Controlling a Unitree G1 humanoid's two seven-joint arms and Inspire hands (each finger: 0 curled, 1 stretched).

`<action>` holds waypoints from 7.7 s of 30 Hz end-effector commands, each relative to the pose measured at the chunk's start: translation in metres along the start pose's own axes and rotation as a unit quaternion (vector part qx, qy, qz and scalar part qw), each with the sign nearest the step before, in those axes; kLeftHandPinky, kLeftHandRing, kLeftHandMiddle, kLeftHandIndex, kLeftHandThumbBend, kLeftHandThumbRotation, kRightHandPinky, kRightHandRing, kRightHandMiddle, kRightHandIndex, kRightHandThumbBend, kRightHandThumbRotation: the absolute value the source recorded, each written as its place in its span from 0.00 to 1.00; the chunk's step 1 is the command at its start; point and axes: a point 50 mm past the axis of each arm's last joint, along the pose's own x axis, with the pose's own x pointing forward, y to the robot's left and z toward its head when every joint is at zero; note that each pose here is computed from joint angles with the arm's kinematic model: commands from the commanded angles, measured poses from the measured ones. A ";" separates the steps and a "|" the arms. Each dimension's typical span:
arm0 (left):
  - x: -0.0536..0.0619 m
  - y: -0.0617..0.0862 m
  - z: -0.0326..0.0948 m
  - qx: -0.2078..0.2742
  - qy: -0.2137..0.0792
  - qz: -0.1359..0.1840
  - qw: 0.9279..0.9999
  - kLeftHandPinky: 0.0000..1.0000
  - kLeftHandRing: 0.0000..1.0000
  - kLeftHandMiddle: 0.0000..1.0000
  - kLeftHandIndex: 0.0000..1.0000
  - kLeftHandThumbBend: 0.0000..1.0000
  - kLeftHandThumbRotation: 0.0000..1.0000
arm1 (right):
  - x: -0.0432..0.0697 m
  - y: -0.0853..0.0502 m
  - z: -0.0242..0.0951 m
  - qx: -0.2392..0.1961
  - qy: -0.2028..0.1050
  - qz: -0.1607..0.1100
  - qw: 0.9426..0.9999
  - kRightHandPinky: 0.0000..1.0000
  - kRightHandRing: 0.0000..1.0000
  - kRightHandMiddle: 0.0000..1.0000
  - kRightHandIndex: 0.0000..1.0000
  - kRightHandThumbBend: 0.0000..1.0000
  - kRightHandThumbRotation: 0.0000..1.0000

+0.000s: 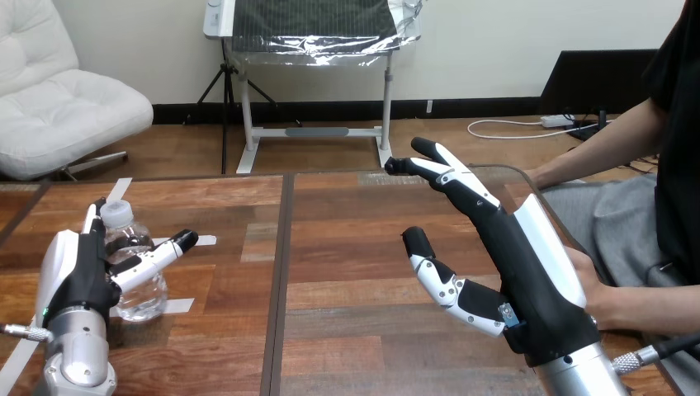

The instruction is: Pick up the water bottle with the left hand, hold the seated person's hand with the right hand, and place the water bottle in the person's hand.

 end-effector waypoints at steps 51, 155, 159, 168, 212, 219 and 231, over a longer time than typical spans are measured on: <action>0.003 -0.010 0.016 -0.037 -0.091 0.094 0.991 0.48 0.54 0.58 0.60 0.68 0.01 | 0.011 -0.013 0.010 -0.017 -0.041 -0.009 0.999 0.78 0.85 0.87 0.76 0.18 0.00; -0.036 -0.024 0.045 -0.263 -0.223 0.095 0.934 0.40 0.44 0.48 0.49 0.71 0.00 | 0.010 -0.019 0.007 -0.032 -0.039 -0.016 0.999 0.76 0.84 0.84 0.73 0.18 0.00; -0.039 -0.024 0.049 -0.268 -0.236 0.090 0.930 0.40 0.44 0.48 0.49 0.71 0.00 | 0.010 -0.020 0.007 -0.032 -0.040 -0.016 0.999 0.75 0.84 0.84 0.73 0.18 0.00; -0.045 -0.022 0.058 -0.281 -0.265 0.080 0.919 0.40 0.44 0.48 0.49 0.70 0.00 | 0.011 -0.019 0.007 -0.031 -0.042 -0.019 0.998 0.75 0.84 0.84 0.73 0.18 0.00; -0.087 -0.023 0.096 -0.336 -0.353 0.011 0.873 0.41 0.43 0.46 0.48 0.66 0.00 | 0.017 -0.054 0.003 -0.145 0.005 0.036 0.989 0.79 0.87 0.89 0.80 0.47 0.00; -0.093 -0.025 0.100 -0.346 -0.356 0.003 0.868 0.42 0.43 0.46 0.48 0.66 0.00 | 0.019 -0.068 -0.001 -0.180 0.036 0.062 0.981 0.81 0.89 0.91 0.82 0.58 0.00; -0.098 -0.027 0.103 -0.358 -0.358 -0.011 0.862 0.44 0.42 0.46 0.47 0.65 0.00 | 0.023 -0.093 -0.008 -0.270 0.094 0.104 0.952 0.80 0.87 0.91 0.84 0.74 0.00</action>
